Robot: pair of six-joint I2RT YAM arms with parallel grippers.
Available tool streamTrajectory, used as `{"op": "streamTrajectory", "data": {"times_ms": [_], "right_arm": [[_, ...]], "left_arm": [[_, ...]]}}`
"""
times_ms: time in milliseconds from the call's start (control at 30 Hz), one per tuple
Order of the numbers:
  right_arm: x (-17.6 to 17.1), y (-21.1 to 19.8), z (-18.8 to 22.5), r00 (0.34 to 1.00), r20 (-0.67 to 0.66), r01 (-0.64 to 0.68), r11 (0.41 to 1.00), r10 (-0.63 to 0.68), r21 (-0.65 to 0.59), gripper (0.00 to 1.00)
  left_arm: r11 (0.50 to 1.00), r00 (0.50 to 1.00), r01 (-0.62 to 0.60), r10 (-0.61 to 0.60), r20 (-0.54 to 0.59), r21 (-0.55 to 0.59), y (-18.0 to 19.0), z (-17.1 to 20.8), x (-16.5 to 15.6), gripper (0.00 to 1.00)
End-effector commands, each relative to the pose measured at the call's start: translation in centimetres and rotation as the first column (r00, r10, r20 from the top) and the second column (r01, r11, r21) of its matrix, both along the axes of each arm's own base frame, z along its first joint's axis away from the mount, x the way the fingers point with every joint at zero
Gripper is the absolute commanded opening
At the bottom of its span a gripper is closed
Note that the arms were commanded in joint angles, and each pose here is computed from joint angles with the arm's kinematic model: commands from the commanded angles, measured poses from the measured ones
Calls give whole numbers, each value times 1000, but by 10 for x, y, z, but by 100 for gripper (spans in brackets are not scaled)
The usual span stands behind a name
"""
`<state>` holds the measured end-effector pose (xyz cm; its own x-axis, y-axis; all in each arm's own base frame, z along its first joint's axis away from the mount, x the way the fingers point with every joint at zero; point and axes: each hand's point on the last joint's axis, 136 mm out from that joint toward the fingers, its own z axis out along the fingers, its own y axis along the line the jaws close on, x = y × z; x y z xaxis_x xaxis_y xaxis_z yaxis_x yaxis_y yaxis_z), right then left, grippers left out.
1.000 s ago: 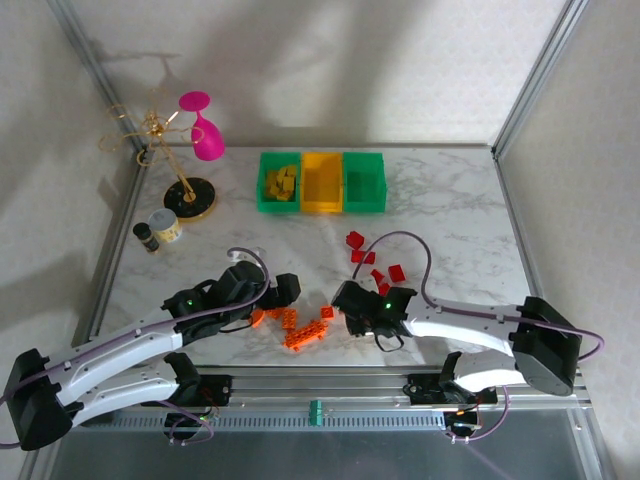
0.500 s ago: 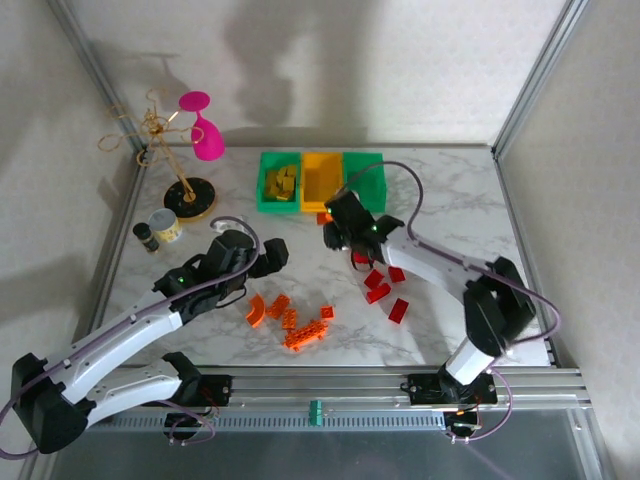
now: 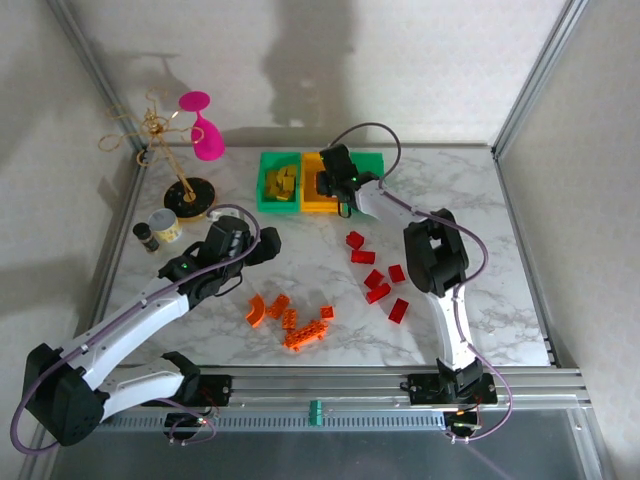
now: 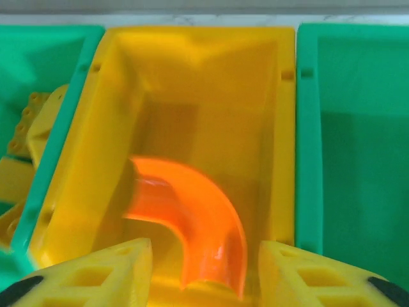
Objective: Sort the legos into containers by color
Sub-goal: Place the lego in the container.
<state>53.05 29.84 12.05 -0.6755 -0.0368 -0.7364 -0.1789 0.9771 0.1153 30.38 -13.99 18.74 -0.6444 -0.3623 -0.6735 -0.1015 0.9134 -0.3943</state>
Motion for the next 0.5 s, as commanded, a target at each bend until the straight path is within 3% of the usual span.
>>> {"op": "streamTrajectory", "data": {"times_ms": [0,200,467], "right_arm": [[15,6,18,999,37,-25,1000,25,3,57],[-17,20,49,993,41,-115,988,111,103,58],[-121,15,44,982,-64,-170,981,176,95,63]], "left_arm": [[1000,1000,16,-16,26,2,-2,9,7,100],[999,1000,16,-16,19,-31,-2,11,0,100],[994,999,40,-41,-16,-100,1,3,-30,100]]}}
